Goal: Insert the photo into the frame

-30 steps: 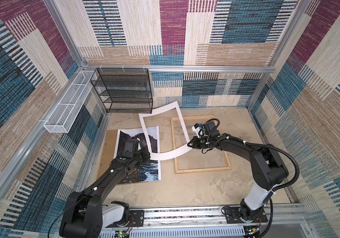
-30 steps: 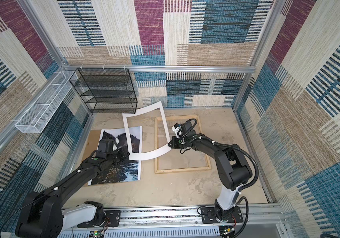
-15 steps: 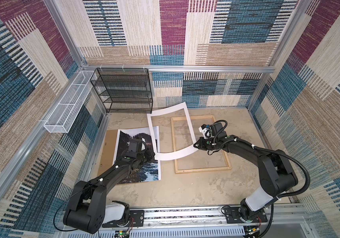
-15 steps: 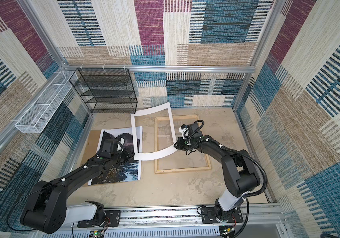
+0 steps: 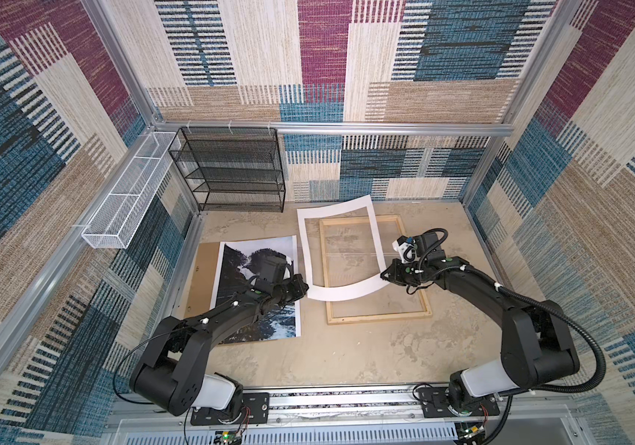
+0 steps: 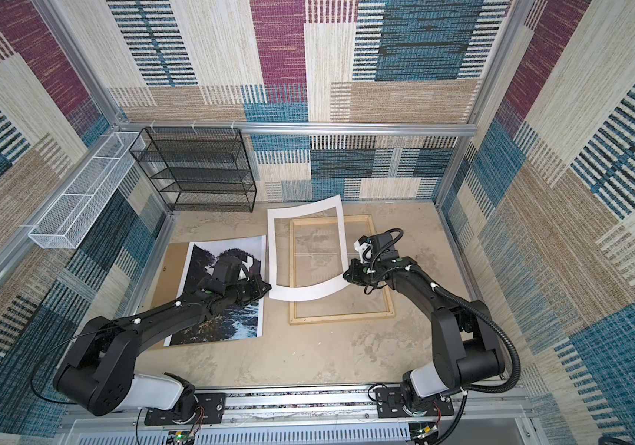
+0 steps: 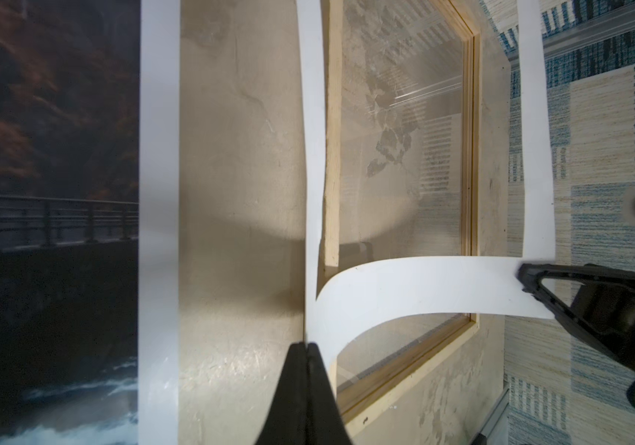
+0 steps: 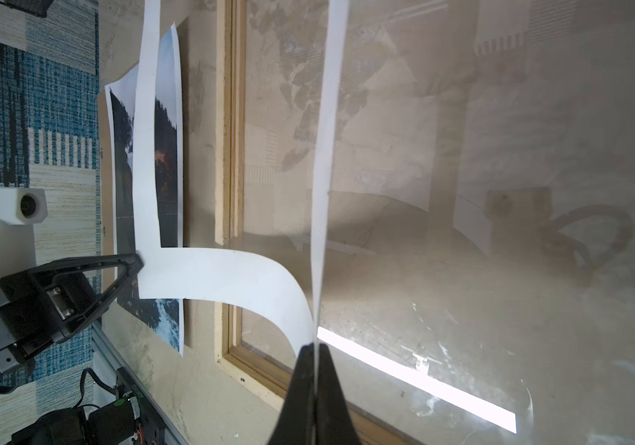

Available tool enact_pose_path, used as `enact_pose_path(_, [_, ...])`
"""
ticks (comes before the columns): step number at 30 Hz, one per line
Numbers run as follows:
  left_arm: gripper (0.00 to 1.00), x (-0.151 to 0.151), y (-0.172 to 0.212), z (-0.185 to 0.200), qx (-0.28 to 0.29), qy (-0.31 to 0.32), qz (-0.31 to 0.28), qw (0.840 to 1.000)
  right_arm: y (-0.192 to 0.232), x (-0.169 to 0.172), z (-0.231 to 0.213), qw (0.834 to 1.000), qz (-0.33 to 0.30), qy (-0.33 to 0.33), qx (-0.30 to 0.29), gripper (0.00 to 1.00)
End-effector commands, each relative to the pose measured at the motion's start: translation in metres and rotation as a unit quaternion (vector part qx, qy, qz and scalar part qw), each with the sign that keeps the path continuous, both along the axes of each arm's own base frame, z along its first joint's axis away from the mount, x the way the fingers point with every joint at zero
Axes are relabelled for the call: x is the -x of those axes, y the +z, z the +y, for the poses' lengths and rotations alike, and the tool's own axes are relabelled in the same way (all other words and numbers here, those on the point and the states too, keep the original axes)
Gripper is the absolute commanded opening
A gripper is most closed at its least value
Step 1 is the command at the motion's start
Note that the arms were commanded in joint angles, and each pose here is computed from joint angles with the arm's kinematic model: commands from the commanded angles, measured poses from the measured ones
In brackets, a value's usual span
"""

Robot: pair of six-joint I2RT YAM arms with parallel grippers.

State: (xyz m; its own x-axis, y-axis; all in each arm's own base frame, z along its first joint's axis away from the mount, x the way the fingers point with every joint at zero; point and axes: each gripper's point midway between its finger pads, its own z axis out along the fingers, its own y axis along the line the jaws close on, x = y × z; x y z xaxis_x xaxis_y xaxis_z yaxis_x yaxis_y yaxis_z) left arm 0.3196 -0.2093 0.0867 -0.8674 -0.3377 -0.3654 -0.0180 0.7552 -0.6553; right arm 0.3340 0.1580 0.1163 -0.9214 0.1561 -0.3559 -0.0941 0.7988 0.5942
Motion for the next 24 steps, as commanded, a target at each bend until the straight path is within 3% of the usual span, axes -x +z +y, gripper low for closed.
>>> enact_pose_path(1, [0.0,-0.005,0.008,-0.016,0.023,-0.003,-0.01,1.0,0.001,0.005,-0.016,1.0,-0.003,-0.008,0.024,0.0])
enact_pose_path(8, [0.0,-0.001,0.009,-0.043,0.028,-0.022,-0.008,0.999,0.003,0.013,-0.044,0.998,0.005,-0.046,0.045,0.0])
enact_pose_path(24, [0.0,0.027,-0.015,-0.065,0.037,-0.035,0.028,0.998,-0.008,0.033,-0.067,0.99,0.044,-0.108,0.077,0.0])
